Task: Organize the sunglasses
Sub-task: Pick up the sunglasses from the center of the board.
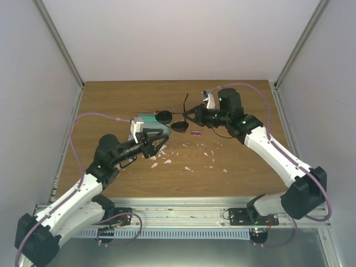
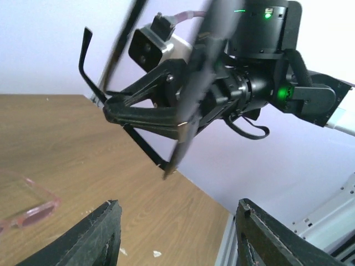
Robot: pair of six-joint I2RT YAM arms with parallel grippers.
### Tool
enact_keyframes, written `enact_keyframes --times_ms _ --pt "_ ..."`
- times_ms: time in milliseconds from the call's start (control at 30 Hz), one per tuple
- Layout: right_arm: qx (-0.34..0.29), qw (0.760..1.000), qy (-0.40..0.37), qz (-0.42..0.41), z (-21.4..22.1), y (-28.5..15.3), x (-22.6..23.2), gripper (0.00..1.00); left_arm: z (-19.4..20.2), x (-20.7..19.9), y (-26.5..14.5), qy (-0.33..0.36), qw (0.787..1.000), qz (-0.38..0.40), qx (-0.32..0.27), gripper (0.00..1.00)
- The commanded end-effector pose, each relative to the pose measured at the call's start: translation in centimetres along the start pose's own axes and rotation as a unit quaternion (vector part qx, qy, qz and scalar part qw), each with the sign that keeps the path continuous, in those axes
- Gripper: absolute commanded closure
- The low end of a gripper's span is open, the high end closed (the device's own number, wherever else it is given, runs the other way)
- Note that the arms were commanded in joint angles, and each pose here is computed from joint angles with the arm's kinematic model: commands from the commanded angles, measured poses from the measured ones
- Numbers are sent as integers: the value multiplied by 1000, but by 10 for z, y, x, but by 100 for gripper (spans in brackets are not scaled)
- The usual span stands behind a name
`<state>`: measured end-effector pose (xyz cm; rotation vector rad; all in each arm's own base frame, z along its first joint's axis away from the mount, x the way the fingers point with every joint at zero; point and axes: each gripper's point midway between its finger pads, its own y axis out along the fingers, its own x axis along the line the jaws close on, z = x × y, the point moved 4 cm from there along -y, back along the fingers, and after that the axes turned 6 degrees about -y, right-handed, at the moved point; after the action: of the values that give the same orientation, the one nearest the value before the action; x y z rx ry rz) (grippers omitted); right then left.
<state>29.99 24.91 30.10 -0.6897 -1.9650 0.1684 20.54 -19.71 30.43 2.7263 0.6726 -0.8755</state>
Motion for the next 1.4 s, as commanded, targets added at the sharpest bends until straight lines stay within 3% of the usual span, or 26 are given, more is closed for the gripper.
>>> enact_keyframes --times_ms 0,233,400,467,533,700,833,967,1000,1167,1367 --pt "12 996 -36 -82 -10 -8 38 99 -40 -27 8 66 994 43 -70 46" --pt "21 992 -57 -113 -7 -14 50 99 -59 -46 14 94 988 77 -91 56" --pt "28 990 -53 -124 -3 -14 50 100 -66 -56 12 114 984 90 -102 87" --pt "31 990 -44 -131 -2 -14 51 100 -66 -57 14 121 984 93 -95 94" --pt "31 989 -39 -139 -2 -15 53 99 -65 -57 15 129 983 94 -90 95" --pt "33 987 -28 -155 -3 -18 60 99 -63 -59 18 145 981 98 -77 83" --pt "36 985 -22 -165 -2 -20 63 100 -63 -62 20 156 979 107 -72 100" --pt "31 986 -23 -165 -1 -24 65 99 -63 -67 18 175 975 118 -73 100" --pt "28 986 -25 -161 -1 -25 64 95 -64 -69 17 185 972 121 -74 100" --pt "-2 994 -51 -102 -1 -35 42 54 -68 -75 15 263 956 111 -69 100" --pt "-62 990 -114 -48 -4 -61 25 40 -68 -80 14 362 926 102 -40 100"
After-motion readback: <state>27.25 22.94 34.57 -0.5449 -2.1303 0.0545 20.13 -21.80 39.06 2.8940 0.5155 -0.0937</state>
